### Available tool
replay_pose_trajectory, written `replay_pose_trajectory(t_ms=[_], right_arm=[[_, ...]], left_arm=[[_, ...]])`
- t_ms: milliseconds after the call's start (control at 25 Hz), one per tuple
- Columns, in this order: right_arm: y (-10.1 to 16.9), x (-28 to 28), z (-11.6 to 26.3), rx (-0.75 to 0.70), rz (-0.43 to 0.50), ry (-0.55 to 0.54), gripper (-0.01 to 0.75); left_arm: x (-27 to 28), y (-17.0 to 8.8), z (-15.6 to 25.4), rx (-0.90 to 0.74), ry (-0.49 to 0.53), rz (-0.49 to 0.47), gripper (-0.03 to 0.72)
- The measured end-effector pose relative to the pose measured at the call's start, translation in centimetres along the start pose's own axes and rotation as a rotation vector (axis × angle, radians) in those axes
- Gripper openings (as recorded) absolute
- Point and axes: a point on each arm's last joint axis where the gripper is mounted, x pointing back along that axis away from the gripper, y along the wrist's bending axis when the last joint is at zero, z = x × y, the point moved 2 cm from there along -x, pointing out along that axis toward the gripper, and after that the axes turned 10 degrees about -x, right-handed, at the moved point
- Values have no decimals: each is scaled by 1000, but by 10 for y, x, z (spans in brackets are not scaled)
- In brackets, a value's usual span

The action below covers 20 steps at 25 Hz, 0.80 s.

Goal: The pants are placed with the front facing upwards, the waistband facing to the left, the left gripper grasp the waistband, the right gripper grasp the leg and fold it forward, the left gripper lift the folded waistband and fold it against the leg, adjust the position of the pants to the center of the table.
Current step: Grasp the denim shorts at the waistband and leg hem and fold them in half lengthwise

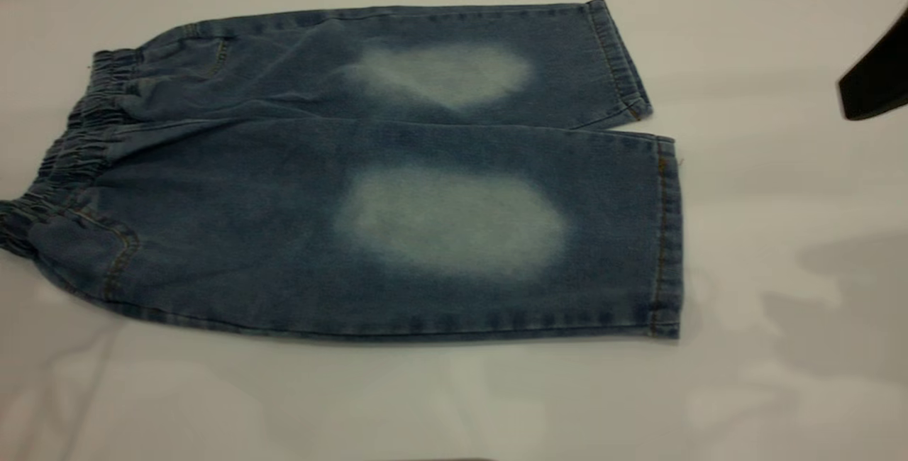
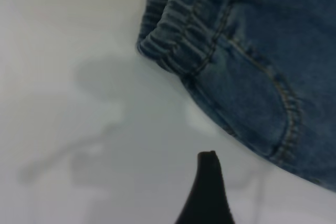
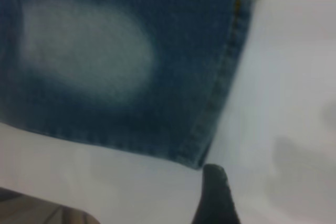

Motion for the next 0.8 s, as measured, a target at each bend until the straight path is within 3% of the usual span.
replay_pose_trajectory(t_ms=[360,800], right_arm=[[2,-16,-5,-26,-65,-3,435],[3,-16,-8,-17,-66,-28,435]], left_arm=[[-54,-1,-33,15,81,-9,535],[-60,46,-36,175,139,-80,535]])
